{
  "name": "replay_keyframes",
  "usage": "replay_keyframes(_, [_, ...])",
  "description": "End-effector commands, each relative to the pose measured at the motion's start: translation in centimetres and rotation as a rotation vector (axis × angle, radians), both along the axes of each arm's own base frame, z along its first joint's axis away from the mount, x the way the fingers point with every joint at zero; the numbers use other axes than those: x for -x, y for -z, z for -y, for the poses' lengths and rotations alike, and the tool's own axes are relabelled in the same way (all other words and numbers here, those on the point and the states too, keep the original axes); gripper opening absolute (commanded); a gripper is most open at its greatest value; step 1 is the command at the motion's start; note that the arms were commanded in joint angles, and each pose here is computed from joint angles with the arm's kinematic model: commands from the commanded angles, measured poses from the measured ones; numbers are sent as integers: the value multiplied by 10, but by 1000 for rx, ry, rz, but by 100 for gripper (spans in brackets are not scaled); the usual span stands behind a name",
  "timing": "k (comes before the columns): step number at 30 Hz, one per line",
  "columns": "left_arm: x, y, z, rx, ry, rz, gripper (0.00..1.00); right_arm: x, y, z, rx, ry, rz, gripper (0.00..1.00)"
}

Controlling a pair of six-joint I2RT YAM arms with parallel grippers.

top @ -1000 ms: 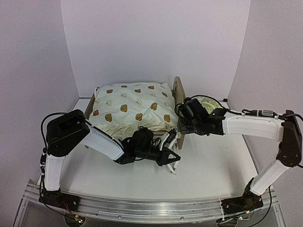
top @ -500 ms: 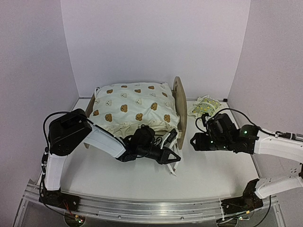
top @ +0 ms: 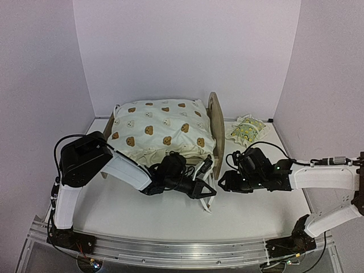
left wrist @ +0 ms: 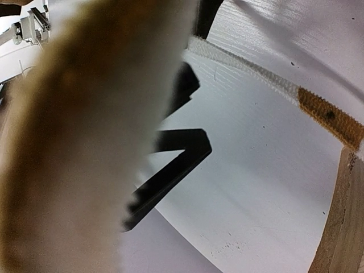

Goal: Set up the pet bed

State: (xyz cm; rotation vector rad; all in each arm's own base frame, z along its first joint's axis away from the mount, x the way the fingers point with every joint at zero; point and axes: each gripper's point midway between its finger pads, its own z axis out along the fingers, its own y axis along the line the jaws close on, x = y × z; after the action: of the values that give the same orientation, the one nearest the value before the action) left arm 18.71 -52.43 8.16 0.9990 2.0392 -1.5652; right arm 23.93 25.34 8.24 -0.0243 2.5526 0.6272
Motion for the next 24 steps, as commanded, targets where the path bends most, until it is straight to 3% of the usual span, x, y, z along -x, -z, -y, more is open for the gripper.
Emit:
replay_keyframes(1, [3,-5,4,25,32,-12,0,-9,-6,-23,-91,-9,-5,49])
replay_keyframes(17, [6,3,6,21,51,-30,0,-12,-19,-36,-152,-34,8,49])
replay_keyframes(24, [6,0,7,29,53,-31,0,-11,7,-34,-108,-12,-48,43])
